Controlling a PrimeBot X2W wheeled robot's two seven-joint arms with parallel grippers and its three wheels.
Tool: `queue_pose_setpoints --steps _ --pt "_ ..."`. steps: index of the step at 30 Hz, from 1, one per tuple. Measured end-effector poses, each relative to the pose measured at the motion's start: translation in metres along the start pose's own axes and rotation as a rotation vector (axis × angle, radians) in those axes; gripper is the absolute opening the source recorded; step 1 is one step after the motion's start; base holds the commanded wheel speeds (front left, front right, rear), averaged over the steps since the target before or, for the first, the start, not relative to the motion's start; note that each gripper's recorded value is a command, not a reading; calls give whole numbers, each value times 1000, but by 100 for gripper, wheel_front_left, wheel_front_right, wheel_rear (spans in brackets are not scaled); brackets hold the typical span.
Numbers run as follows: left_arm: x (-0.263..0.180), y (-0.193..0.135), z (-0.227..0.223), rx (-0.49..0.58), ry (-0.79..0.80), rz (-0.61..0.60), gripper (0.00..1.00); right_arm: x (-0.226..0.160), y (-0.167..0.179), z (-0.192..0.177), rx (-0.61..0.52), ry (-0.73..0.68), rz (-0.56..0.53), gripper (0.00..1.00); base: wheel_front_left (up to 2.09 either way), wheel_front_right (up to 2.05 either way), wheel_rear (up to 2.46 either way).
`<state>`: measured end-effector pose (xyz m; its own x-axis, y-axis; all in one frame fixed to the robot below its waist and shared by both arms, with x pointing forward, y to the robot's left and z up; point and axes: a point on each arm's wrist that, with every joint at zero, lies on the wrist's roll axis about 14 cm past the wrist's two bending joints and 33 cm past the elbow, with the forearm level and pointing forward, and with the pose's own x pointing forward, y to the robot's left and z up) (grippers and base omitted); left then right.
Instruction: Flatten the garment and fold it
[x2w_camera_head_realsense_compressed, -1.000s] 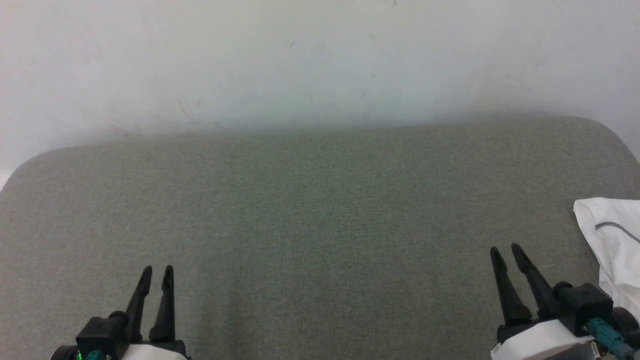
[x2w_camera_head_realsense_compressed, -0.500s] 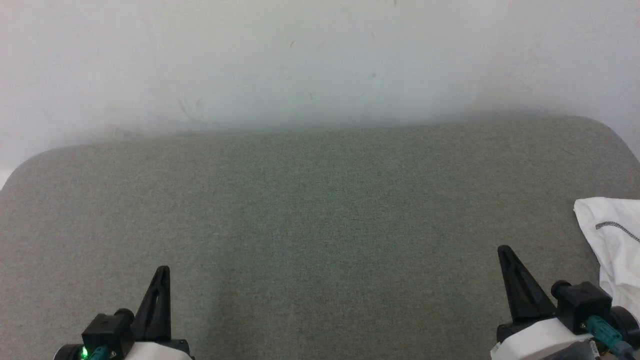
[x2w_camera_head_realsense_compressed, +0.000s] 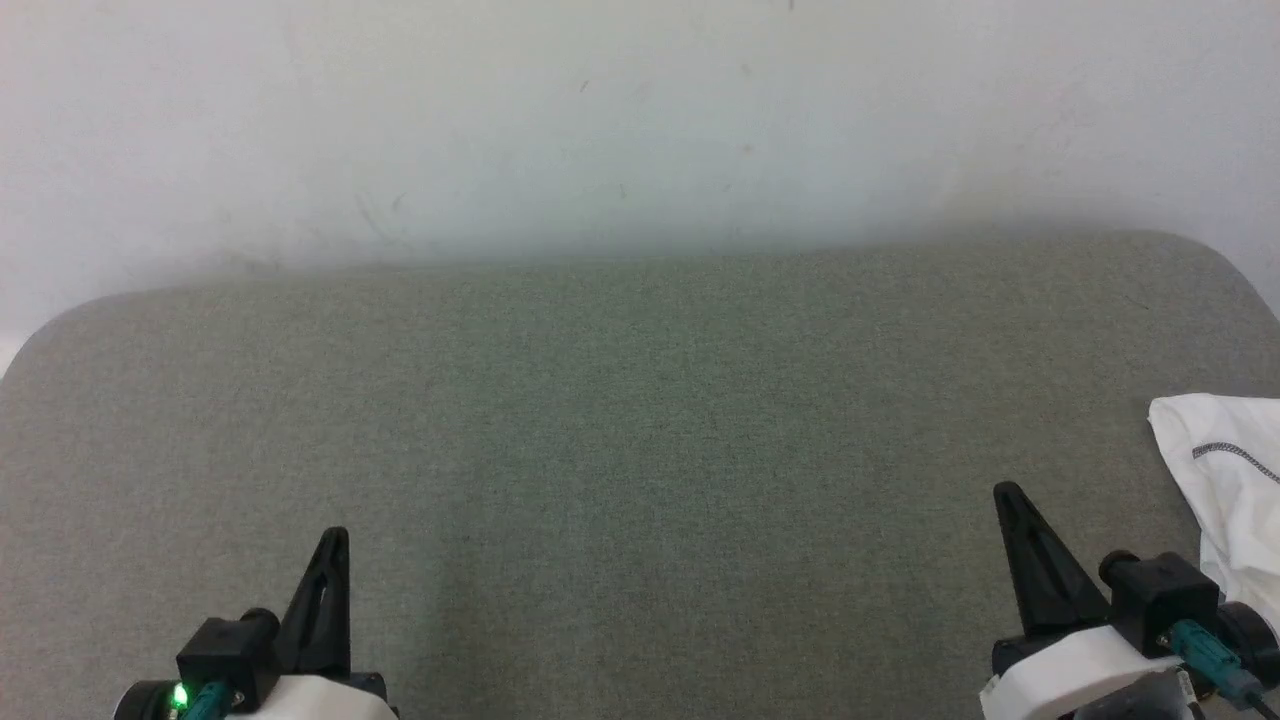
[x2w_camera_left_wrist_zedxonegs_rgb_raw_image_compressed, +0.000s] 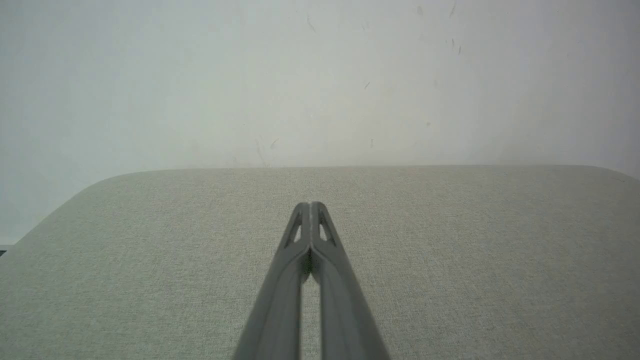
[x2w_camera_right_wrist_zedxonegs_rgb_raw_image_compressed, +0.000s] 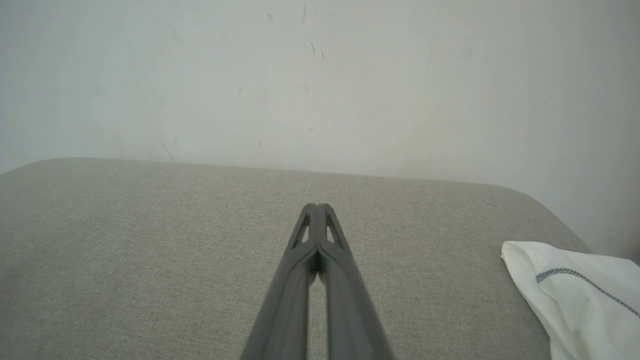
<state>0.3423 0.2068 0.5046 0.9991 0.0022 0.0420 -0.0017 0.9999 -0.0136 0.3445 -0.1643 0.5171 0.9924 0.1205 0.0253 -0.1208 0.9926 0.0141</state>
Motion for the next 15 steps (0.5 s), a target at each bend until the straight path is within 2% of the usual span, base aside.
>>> queue_pose_setpoints --steps 15 --pt "5 -5 3 7 8 0 0 3 0 -1 -9 13 2 0 0 0 0"
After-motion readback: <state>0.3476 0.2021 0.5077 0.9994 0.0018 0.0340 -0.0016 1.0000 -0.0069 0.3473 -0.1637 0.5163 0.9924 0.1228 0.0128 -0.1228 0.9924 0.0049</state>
